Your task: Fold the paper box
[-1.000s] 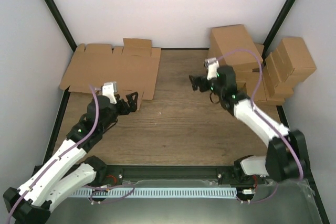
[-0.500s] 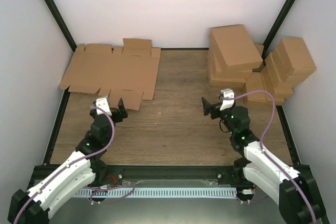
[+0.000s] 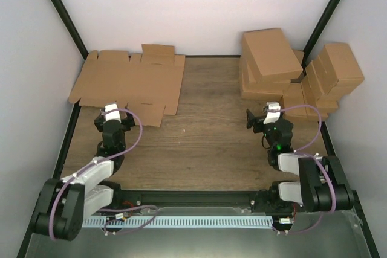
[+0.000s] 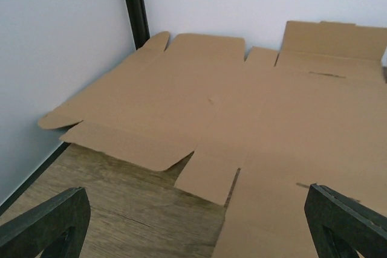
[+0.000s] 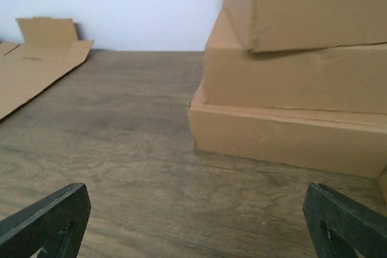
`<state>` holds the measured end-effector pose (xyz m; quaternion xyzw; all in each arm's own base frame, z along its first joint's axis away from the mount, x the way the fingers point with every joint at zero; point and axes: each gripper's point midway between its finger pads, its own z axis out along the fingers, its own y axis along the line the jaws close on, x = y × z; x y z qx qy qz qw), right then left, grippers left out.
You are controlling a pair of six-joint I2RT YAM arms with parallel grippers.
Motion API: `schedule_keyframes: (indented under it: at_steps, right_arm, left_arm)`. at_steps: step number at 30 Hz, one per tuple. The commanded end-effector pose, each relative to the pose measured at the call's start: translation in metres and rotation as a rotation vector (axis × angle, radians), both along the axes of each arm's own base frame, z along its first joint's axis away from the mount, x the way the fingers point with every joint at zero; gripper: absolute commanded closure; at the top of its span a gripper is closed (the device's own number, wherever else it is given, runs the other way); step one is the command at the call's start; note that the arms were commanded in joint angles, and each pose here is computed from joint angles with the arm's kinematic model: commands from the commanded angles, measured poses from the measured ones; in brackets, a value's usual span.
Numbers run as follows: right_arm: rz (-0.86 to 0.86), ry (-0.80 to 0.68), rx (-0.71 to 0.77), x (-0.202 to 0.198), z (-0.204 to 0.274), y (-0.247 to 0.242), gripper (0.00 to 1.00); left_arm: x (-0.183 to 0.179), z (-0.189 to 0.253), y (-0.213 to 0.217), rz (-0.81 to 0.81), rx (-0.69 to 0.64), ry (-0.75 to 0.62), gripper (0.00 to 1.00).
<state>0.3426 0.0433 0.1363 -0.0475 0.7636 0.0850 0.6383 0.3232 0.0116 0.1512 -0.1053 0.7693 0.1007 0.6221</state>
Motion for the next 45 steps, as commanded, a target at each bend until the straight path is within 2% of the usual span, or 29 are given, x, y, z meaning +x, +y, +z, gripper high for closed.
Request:
schedule_keyframes:
  at_steps: [1,5,13,16,18,25,45]
  right_arm:
    - [0.101,-0.123,-0.039,0.015,0.026,0.014,0.0]
    - [0.11,-0.152,-0.101,0.026,0.024,0.014,0.0]
    - [0.035,-0.127,-0.036,0.033,0.009,-0.008,0.0]
    - [0.034,-0.127,-0.034,0.033,0.009,-0.008,0.0]
    - [0.03,-0.124,-0.032,0.033,0.008,-0.009,0.0]
    - [-0.022,-0.106,-0.022,0.039,0.007,-0.018,0.0]
    - [-0.022,-0.105,-0.021,0.039,0.007,-0.018,0.0]
  left_arm:
    - [0.015,0.006,0.0,-0.07,-0.017,-0.094,0.0]
    - [0.024,0.005,-0.001,-0.107,0.01,-0.107,0.0]
    - [0.041,0.008,-0.01,-0.166,0.034,-0.128,0.0]
    - [0.053,0.001,-0.014,-0.184,0.066,-0.087,0.0]
    - [0.051,0.0,-0.013,-0.191,0.086,-0.139,0.0]
    - [0.068,-0.02,0.004,-0.195,-0.009,-0.084,0.0]
    - [0.068,-0.021,0.004,-0.201,-0.011,-0.073,0.0]
